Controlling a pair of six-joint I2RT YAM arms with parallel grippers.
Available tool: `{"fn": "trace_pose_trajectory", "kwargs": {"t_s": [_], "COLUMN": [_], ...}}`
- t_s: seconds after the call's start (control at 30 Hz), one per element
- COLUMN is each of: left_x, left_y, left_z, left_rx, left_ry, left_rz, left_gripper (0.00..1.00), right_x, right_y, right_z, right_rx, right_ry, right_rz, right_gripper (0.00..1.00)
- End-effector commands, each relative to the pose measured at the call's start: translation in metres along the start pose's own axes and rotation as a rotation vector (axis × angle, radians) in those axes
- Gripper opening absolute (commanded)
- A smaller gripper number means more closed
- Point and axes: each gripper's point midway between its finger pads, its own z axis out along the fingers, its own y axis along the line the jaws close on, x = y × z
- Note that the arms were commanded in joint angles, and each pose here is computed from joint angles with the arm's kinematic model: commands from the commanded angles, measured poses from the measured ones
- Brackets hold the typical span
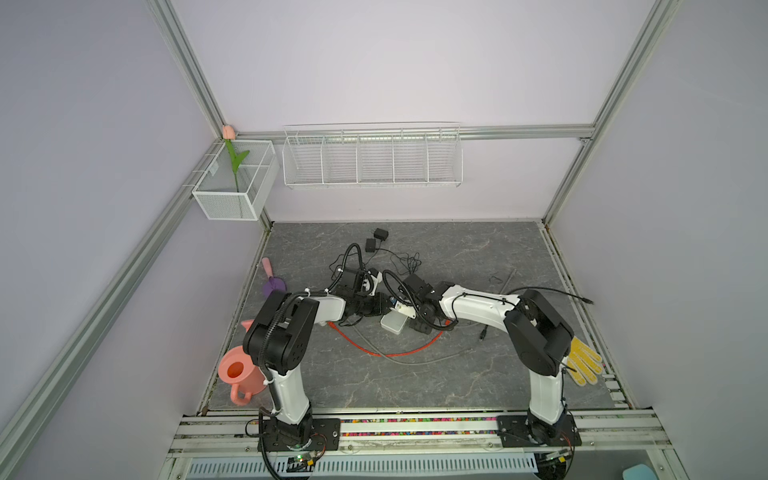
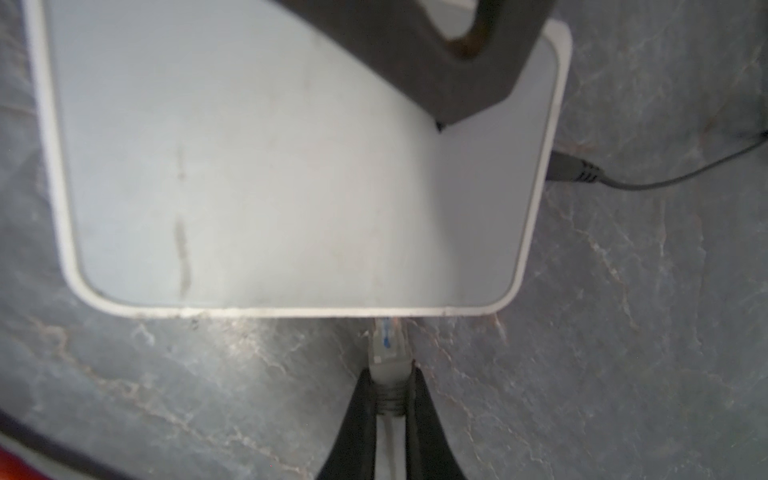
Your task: Insert the plug into the switch port
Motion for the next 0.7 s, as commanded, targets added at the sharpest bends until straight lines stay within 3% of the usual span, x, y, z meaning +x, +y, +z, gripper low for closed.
{"fn": "trace_pose_trajectory", "kwargs": {"t_s": [0.0,0.67], "left_x": [0.063,0.067], "left_y": [0.023,0.026], "left_z": [0.008,0.008], "left_rx": [-0.077,-0.139], "left_ry": [0.181,0.188], "left_rz": [-0.103,-0.084], "left_gripper": [0.34,0.33], "right_x": [-0.038,-0.052], "right_y": [-0.019,-0.008], "right_z": [-0.024,-0.023], "right_rx": [0.056,0.028], "right_ry": [-0.141,-0.169], "right_rz": [0.063,0.067], "right_gripper": [0.07,0.07]}}
